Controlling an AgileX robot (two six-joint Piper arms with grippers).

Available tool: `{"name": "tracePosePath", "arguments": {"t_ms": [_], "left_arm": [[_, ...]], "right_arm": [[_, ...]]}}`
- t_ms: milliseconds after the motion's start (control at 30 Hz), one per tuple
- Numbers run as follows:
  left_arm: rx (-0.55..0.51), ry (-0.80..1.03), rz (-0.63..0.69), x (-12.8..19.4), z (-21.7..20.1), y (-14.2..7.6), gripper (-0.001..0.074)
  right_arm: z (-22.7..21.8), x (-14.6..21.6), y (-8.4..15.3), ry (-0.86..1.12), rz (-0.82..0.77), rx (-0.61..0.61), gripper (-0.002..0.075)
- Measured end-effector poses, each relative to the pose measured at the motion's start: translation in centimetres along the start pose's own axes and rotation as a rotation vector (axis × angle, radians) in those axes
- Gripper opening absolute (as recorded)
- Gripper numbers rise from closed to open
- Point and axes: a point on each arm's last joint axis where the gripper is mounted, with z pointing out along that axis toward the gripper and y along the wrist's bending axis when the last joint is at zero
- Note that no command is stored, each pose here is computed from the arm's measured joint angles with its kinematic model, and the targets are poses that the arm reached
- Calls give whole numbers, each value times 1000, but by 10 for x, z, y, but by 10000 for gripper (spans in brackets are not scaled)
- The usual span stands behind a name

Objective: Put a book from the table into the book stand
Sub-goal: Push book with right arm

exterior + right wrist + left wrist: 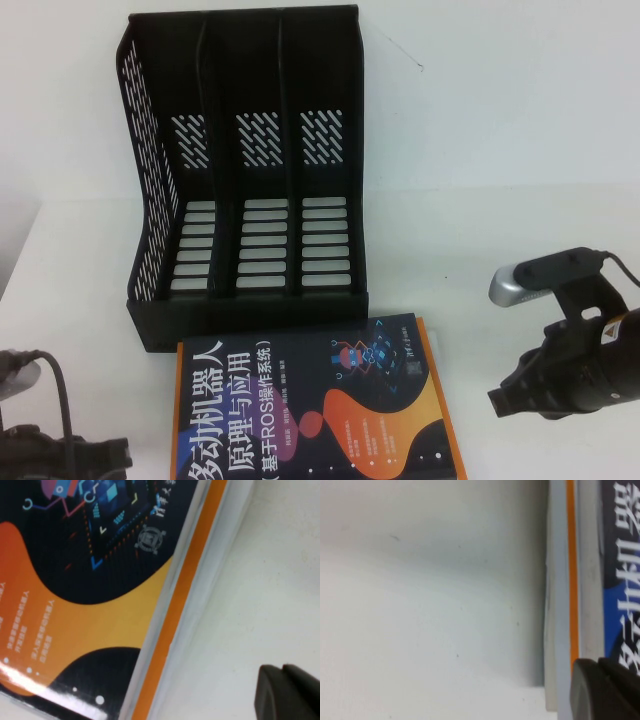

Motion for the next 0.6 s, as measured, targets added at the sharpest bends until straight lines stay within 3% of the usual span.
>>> {"name": "tracePosePath", "arguments": {"t_ms": [233,600], "left_arm": [[-3,-42,-35,-5,2,1,-4],[1,-76,-58,-8,2,1,-4]], "right_arm": [[13,2,7,66,58,-45,1],[17,-21,34,122,-1,-124,1]]}}
